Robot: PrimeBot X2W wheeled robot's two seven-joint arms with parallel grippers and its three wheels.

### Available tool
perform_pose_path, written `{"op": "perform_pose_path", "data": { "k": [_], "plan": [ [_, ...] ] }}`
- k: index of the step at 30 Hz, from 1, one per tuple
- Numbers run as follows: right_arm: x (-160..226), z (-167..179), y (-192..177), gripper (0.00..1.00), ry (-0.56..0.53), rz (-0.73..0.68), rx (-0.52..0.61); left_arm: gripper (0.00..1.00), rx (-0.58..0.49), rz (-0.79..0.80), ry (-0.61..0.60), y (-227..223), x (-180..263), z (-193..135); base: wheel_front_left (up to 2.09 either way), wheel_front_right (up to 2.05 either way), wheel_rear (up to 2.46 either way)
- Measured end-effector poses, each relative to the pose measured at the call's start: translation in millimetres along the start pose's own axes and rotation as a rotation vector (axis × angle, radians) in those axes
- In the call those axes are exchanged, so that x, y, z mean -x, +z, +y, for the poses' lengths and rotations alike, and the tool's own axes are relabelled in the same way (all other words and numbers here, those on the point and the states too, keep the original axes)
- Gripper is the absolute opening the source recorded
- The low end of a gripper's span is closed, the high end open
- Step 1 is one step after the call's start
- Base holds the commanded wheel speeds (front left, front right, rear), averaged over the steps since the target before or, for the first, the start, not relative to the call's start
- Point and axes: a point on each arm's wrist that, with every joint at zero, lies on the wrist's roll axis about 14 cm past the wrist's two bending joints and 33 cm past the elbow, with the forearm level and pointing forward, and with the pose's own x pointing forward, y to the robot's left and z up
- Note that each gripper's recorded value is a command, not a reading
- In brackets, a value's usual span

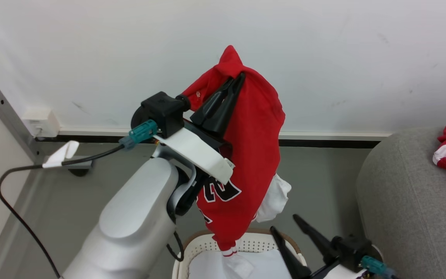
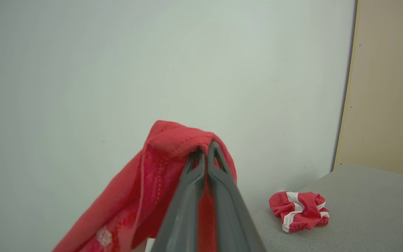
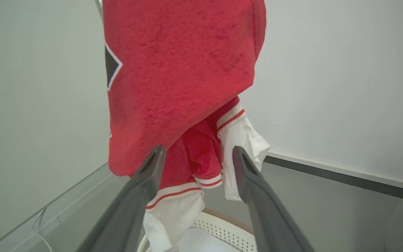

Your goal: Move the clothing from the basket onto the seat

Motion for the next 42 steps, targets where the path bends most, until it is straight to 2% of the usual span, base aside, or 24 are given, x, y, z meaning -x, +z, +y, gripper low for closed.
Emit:
{"op": "perform_pose_path", "data": {
  "k": [7, 13, 18, 23, 24, 25, 26, 34, 40, 41, 42],
  "plan": [
    [-16.9, 71.9, -23.7, 1.0, 0.188, 0.099, -0.187, 0.0, -0.023, -0.014, 0.006, 13.7, 7.3, -0.7, 0.0, 0.0, 0.0],
    [-30.1, 96.4, -36.0, 1.0, 0.235, 0.176, -0.311, 0.0, -0.029, -0.01, -0.001, 22.1, 17.1, -6.4, 0.0, 0.0, 0.0],
    [-46.1, 106.4, -37.0, 1.0, 0.265, 0.214, -0.324, 0.0, -0.047, -0.001, -0.01, 27.9, 26.3, -12.0, 0.0, 0.0, 0.0],
    [-68.4, 109.0, -12.2, 1.0, 0.292, 0.159, -0.296, 0.0, -0.051, 0.003, -0.006, 33.1, 34.7, -13.9, 0.0, 0.0, 0.0],
    [-69.9, 110.1, -10.5, 0.84, 0.297, 0.155, -0.291, 0.0, -0.051, 0.007, 0.0, 32.9, 36.5, -12.7, 0.0, 0.0, 0.0],
    [-70.1, 111.1, -10.6, 0.46, 0.304, 0.155, -0.278, 0.0, -0.051, 0.011, 0.006, 32.3, 38.4, -11.1, 0.0, 0.0, 0.0],
    [-70.1, 111.7, -10.7, 0.0, 0.309, 0.156, -0.267, 0.0, -0.051, 0.016, 0.013, 30.9, 40.3, -9.5, 0.0, 0.0, 0.0],
    [-66.8, 108.3, -2.2, 0.0, 0.318, 0.128, -0.241, 0.0, -0.036, 0.044, 0.048, 20.0, 43.1, 0.7, 0.0, 0.0, 0.0],
    [-64.9, 87.3, 21.4, 0.0, 0.279, 0.046, -0.263, 0.0, -0.019, 0.103, 0.087, -6.1, 47.1, 13.1, 0.0, 0.0, 0.0],
    [-62.7, 82.0, 23.0, 0.0, 0.27, 0.038, -0.26, 0.14, -0.014, 0.115, 0.091, -11.3, 47.5, 14.3, 0.0, 0.0, 0.0],
    [-61.1, 75.4, 25.5, 0.0, 0.257, 0.028, -0.259, 0.6, -0.008, 0.129, 0.096, -17.6, 48.4, 14.8, 0.0, 0.0, 0.0]
  ]
}}
